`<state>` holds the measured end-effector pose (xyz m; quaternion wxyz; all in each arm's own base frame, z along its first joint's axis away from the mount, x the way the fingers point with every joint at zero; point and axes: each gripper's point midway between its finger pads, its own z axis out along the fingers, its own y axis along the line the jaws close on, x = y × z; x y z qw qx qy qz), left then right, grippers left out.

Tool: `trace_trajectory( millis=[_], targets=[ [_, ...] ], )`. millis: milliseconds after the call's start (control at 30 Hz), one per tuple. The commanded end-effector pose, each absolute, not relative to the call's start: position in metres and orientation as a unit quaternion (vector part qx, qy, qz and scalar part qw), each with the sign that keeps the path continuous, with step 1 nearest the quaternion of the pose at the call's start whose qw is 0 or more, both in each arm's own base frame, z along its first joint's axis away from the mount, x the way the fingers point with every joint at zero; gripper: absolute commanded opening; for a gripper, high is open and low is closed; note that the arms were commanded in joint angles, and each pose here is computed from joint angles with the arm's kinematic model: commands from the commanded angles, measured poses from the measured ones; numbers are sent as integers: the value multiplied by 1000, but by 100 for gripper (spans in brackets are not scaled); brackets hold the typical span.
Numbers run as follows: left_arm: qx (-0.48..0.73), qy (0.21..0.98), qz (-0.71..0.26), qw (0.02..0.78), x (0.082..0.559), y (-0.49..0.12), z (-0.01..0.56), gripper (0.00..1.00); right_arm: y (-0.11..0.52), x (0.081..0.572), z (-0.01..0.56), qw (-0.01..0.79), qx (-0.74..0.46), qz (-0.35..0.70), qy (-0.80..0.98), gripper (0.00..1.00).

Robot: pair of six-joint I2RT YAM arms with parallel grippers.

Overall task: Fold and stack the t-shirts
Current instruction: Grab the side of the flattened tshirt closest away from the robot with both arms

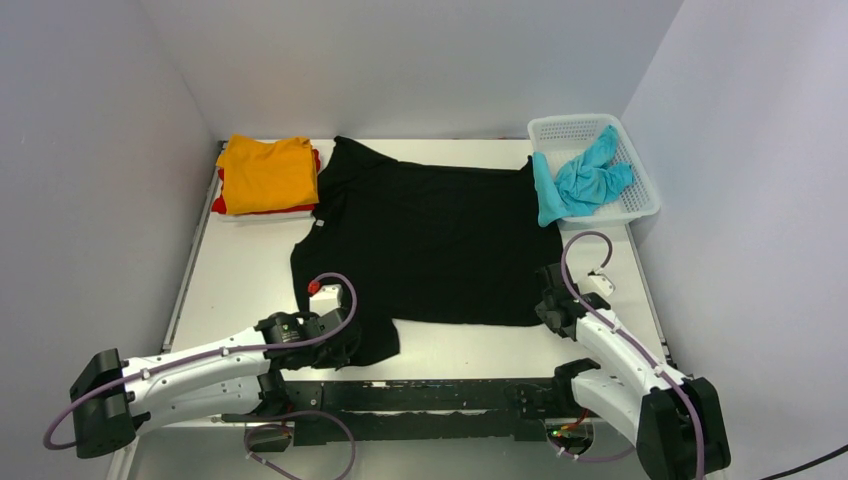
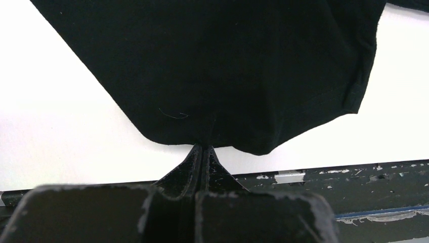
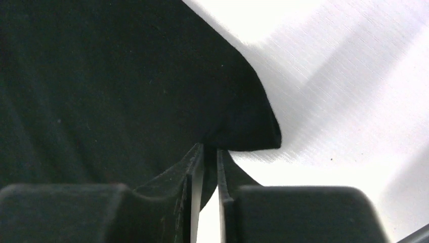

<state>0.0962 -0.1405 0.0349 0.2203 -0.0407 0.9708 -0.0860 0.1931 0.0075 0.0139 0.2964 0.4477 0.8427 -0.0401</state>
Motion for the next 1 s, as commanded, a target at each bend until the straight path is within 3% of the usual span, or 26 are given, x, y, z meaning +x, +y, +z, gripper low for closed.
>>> trace_trajectory(
  millis=[0,333,533,700,967],
  targets=[
    [-39,969,-87,229,98,-140,41,0,14,196,9,289,440,-20,850,3],
    [-45,989,-104,95,41,-135,35,0,8,166,38,256,443,-42,858,0],
    [-34,993,-81,73,24,-129,39,0,18,155,33,235,445,-14,864,0],
    [-18,989,-104,108,38,-142,51,0,18,161,33,243,438,-13,865,0],
    [-4,945,-195,264,112,-184,105,0,24,195,51,279,392,0,877,0]
  ],
)
